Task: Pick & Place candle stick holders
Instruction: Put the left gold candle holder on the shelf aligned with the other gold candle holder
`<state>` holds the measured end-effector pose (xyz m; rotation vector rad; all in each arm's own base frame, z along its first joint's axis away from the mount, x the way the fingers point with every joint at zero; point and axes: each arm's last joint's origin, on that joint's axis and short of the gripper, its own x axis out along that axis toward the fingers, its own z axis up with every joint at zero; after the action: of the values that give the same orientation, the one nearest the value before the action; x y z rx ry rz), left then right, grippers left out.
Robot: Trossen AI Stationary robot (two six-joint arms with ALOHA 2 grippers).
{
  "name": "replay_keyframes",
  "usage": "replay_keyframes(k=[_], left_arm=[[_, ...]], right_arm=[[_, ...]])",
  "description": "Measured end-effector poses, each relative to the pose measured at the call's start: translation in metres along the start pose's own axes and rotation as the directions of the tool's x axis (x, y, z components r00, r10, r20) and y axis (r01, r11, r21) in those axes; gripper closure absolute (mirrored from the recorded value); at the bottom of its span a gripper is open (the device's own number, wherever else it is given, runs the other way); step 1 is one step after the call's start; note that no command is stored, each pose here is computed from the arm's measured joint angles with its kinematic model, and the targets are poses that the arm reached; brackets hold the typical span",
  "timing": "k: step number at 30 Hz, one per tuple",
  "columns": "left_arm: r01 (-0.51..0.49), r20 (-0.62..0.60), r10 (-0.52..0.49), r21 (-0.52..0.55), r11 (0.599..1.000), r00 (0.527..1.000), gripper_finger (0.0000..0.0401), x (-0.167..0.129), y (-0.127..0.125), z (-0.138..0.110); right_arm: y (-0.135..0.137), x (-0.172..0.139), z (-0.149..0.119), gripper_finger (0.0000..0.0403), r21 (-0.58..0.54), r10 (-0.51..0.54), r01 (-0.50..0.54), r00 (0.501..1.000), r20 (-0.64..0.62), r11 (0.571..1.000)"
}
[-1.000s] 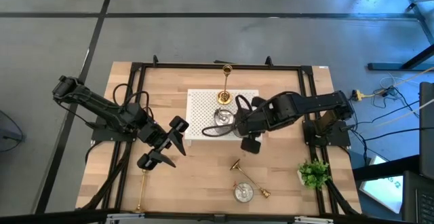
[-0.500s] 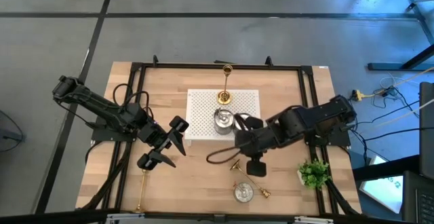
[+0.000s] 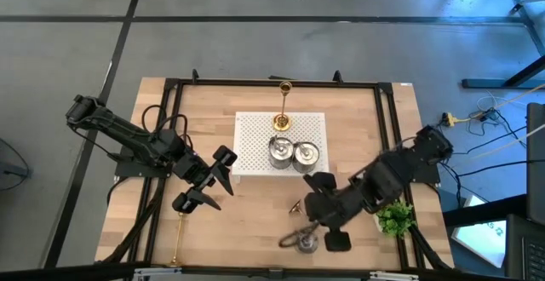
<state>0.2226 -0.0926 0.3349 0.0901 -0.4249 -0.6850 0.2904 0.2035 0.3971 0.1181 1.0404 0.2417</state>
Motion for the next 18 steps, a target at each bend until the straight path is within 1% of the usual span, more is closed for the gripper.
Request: replay_keyframes(k=[2, 5, 8, 12, 15, 18], left_arm=[[0.010, -0.010, -0.010, -0.008, 1.000, 1.000, 0.0203, -0.001, 0.000, 0.000], [0.044, -0.008, -0.044, -0.035, 0.998, 0.999, 0.0203, -0.003, -0.002, 0.004], [0.096, -0.007, -0.097, -0.061, 0.993, 0.995, 0.0203, -0.006, -0.004, 0.008], [0.129, -0.005, -0.130, -0.066, 0.989, 0.992, 0.0203, -0.006, -0.007, 0.008], [0.151, -0.003, -0.152, -0.063, 0.987, 0.988, 0.0203, -0.005, -0.009, 0.008], [0.152, -0.007, -0.153, -0.066, 0.986, 0.988, 0.0203, -0.006, -0.009, 0.008]], right_arm=[[0.009, -0.001, -0.005, 0.0399, -0.011, 0.002, -0.002, 1.000, 0.002, 1.000], [0.020, -0.002, -0.012, 0.0399, -0.002, -0.024, 0.024, 0.999, 0.022, 1.000], [0.031, -0.004, -0.019, 0.0399, -0.007, -0.073, 0.073, 0.995, 0.061, 0.997], [0.044, -0.005, -0.029, 0.0399, -0.041, -0.139, 0.145, 0.983, 0.122, 0.989], [0.052, 0.000, -0.039, 0.0399, -0.072, -0.202, 0.215, 0.967, 0.153, 0.974], [0.055, 0.011, -0.048, 0.0399, -0.094, -0.249, 0.267, 0.954, 0.167, 0.959]])
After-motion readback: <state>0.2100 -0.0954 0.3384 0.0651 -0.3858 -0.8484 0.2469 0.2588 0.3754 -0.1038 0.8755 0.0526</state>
